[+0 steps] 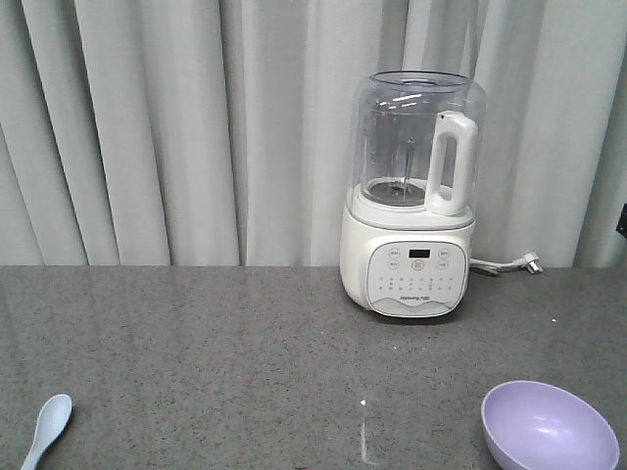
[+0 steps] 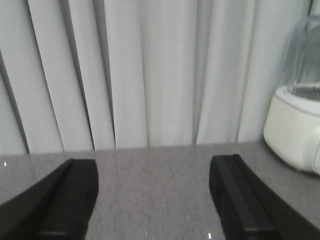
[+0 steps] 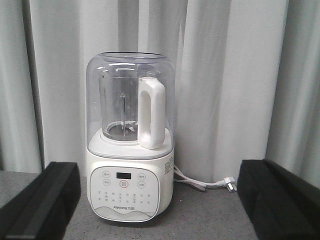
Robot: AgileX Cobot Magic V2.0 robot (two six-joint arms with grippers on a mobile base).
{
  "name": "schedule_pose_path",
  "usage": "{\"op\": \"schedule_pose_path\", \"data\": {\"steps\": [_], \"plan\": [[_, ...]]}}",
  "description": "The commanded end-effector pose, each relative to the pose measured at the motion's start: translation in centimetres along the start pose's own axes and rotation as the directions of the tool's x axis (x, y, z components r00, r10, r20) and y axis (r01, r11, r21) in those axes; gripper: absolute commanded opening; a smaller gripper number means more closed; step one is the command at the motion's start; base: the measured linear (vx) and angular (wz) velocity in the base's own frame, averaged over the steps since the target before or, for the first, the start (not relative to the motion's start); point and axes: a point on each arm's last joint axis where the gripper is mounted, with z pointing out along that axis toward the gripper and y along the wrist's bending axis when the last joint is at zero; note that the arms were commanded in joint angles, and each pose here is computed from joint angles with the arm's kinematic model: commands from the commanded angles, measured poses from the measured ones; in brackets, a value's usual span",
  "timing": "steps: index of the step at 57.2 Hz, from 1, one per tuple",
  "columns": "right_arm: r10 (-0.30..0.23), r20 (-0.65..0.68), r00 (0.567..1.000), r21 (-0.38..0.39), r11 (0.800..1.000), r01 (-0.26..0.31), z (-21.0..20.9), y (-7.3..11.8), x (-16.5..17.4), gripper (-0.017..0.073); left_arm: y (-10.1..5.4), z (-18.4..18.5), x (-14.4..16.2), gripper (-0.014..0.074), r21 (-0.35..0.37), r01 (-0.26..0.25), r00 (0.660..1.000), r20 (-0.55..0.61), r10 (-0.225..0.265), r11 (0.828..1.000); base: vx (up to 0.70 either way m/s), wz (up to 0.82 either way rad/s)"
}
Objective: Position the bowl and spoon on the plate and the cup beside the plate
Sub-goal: 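Lower the left gripper onto the white spoon handle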
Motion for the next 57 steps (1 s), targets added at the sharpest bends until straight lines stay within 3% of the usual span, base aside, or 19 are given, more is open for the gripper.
{"op": "schedule_pose_path", "data": {"steps": [1, 7, 14, 24, 30, 39, 57], "plan": [[-0.003, 0.125, 0.992, 0.003, 1.0, 0.002, -0.2, 0.0, -2.0, 0.0653, -0.1, 0.7, 0.0, 0.059, 0.01, 0.021, 0.997, -0.073, -0.02, 1.0, 0.0, 0.0], [-0.003, 0.117, 0.993, 0.003, 1.0, 0.002, 0.0, 0.0, -1.9, 0.0596, 0.0, 3.5, 2.5, 0.059, 0.009, 0.033, 0.963, -0.268, -0.03, 0.999, 0.0, 0.0], [-0.003, 0.096, 0.995, 0.002, 1.0, 0.003, 0.2, 0.0, -1.6, 0.0537, 0.3, 7.1, 5.6, 0.059, -0.044, 0.075, 0.889, -0.45, -0.087, 0.996, 0.0, 0.0], [-0.004, 0.034, 0.999, 0.0, 1.0, 0.004, 0.8, 0.0, -0.8, 0.051, 1.1, 10.6, 9.3, 0.059, -0.125, 0.059, 0.788, -0.603, -0.123, 0.99, 0.0, 0.0], [-0.004, 0.004, 1.0, -0.001, 1.0, 0.004, 1.3, 0.0, -0.4, 0.051, 1.2, 12.3, 11.2, 0.059, -0.136, 0.053, 0.725, -0.676, -0.132, 0.989, 0.0, 0.0], [-0.004, -0.038, 0.999, -0.002, 1.0, 0.004, 2.1, 0.0, 0.3, 0.051, 1.3, 14.8, 11.5, 0.059, -0.135, 0.022, 0.62, -0.775, -0.119, 0.991, 0.0, 0.0], [-0.021, -0.05, 0.999, -0.002, 1.0, 0.021, 2.3, 0.0, 0.5, 0.051, 1.5, 17.6, 13.1, 0.059, -0.134, 0.006, 0.538, -0.835, -0.116, 0.991, 0.0, 0.0]]}}
